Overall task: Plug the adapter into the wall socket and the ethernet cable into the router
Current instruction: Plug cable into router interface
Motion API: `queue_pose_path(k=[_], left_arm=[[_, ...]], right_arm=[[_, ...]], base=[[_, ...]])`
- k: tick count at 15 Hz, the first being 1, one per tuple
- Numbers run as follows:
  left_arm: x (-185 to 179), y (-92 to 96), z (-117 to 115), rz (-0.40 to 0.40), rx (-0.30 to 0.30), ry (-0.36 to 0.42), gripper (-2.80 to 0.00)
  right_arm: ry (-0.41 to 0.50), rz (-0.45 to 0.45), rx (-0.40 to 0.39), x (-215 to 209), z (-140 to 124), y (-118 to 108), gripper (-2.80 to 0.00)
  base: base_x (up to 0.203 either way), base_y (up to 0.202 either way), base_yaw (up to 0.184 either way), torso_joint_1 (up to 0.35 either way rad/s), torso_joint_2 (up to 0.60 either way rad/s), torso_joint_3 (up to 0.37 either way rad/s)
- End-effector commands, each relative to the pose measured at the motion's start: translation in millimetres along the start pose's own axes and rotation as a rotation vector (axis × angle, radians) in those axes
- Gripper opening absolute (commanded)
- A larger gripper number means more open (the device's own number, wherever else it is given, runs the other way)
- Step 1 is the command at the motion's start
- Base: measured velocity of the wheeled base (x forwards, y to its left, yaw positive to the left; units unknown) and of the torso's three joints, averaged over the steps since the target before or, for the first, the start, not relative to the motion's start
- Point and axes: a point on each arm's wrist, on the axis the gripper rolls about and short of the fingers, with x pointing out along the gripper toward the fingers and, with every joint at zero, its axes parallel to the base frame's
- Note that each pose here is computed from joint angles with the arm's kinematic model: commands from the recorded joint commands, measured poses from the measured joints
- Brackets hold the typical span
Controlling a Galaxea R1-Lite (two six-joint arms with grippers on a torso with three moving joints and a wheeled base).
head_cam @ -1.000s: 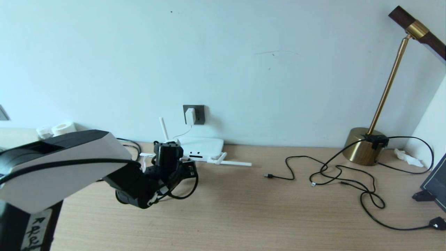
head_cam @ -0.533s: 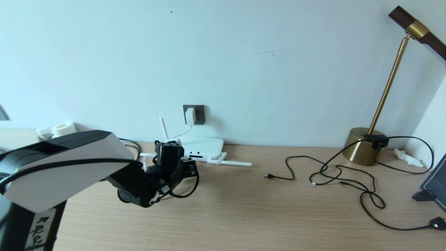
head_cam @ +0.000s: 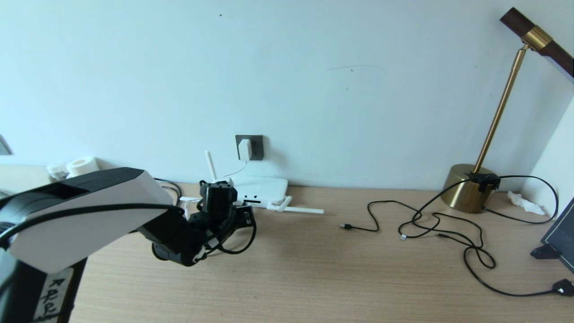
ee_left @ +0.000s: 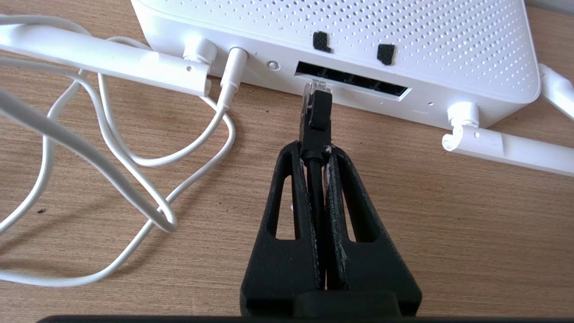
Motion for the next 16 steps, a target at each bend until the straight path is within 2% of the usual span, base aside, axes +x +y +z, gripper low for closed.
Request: queue_pose_path(k=[1,9,16], left_arm=[[1.0,-0.4,1.0,0.0,-0.003,-0.006,-2.8],[2.3,-2.0,5.5,-0.004,-0.007,-0.021,-2.8],[8.8,-2.2,0.0,-0.003,-0.006,-0.01,-2.8]], right_arm=[[0.005,0.001,-0.001,0.4,-1.0,0.1,0.0],[0.006,0.001,-0.001,0.5,-1.2,0.1,0.0],[0.004,0.001,-0.001,0.3,-0.8,0.1,0.0]], base=[[0.0,0.0,0.0,0.0,0.0,0.0],[0.0,0.0,0.0,0.0,0.0,0.0],[0.0,0.0,0.0,0.0,0.0,0.0]])
